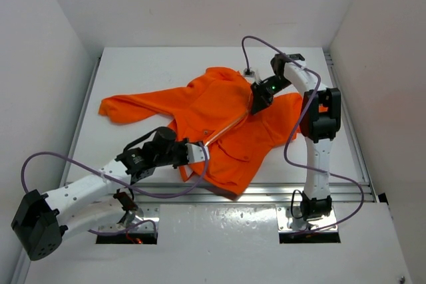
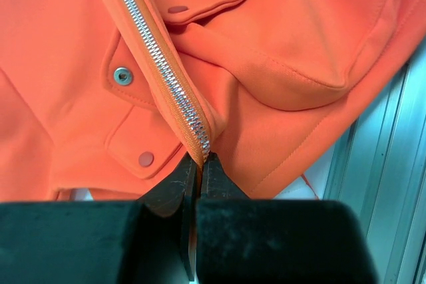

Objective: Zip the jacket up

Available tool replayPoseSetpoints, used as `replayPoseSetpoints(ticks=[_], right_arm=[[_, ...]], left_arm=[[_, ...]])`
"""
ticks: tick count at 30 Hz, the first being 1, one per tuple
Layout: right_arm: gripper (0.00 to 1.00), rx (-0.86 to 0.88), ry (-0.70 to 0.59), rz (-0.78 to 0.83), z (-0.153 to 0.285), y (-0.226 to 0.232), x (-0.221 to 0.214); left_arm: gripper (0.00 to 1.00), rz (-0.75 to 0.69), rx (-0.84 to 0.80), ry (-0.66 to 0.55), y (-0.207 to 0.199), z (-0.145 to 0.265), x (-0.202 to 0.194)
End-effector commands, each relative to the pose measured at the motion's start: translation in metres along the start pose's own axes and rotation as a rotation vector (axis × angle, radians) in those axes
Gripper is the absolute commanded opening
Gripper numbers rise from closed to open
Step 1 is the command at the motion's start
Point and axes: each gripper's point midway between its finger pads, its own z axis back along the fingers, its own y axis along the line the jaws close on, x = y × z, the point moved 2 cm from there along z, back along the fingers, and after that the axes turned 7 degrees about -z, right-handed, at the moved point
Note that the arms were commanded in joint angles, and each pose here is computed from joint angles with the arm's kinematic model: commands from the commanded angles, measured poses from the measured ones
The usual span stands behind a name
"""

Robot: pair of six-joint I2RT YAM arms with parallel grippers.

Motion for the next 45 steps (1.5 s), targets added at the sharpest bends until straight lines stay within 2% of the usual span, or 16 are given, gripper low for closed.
replayPoseSetpoints(ticks=[1,6,10,14,15,18,27,37,38,39,40,41,42,43,44,45], right_arm=[[0.0,-0.316,-0.084,-0.008,0.04,-0.075,0.025],[0.0,-0.511,-0.18,-0.095,0.068,-0.118,0.037],[0.0,-0.645,-0.229,-0.088,0.086,-0.145,0.049],[0.0,-0.713,-0.256,-0.099,0.094,-0.158,0.058],[0.0,-0.771,-0.275,-0.121,0.113,-0.172,0.051],[0.0,-0.86,-0.308,-0.152,0.128,-0.186,0.051],[0.0,-1.051,-0.357,-0.197,0.168,-0.216,0.05],[0.0,-1.129,-0.428,-0.228,0.202,-0.218,0.051],[0.0,-1.097,-0.443,-0.212,0.2,-0.213,0.057],[0.12,-1.086,-0.447,-0.216,0.199,-0.209,0.058],[0.23,-1.072,-0.466,-0.212,0.207,-0.196,0.064],[0.37,-1.02,-0.47,-0.208,0.199,-0.189,0.065],[0.61,-0.996,-0.475,-0.211,0.195,-0.182,0.066],[0.66,-0.974,-0.525,-0.163,0.21,-0.154,0.082],[0.71,-0.918,-0.479,-0.219,0.184,-0.154,0.058],[0.81,-0.892,-0.492,-0.215,0.182,-0.143,0.059]], left_arm=[[0.0,0.036,-0.024,0.092,-0.014,0.01,-0.019],[0.0,0.087,0.053,0.132,-0.005,0.016,-0.024],[0.0,0.105,0.117,0.155,0.002,0.023,-0.028],[0.0,0.131,0.227,0.234,0.014,0.033,-0.041],[0.0,0.159,0.25,0.247,0.015,0.034,-0.044],[0.0,0.204,0.332,0.306,0.025,0.042,-0.055],[0.0,0.294,0.486,0.407,0.037,0.058,-0.072],[0.0,0.366,0.606,0.458,0.058,0.063,-0.085],[0.06,0.377,0.623,0.458,0.063,0.061,-0.083],[0.26,0.395,0.639,0.451,0.068,0.06,-0.082],[0.41,0.408,0.664,0.406,0.083,0.059,-0.072],[0.6,0.426,0.661,0.391,0.088,0.054,-0.069],[0.88,0.428,0.658,0.363,0.094,0.05,-0.062],[1.0,0.437,0.658,0.313,0.106,0.049,-0.05],[1.0,0.437,0.675,0.27,0.117,0.048,-0.039],[1.0,0.437,0.677,0.267,0.124,0.044,-0.035]])
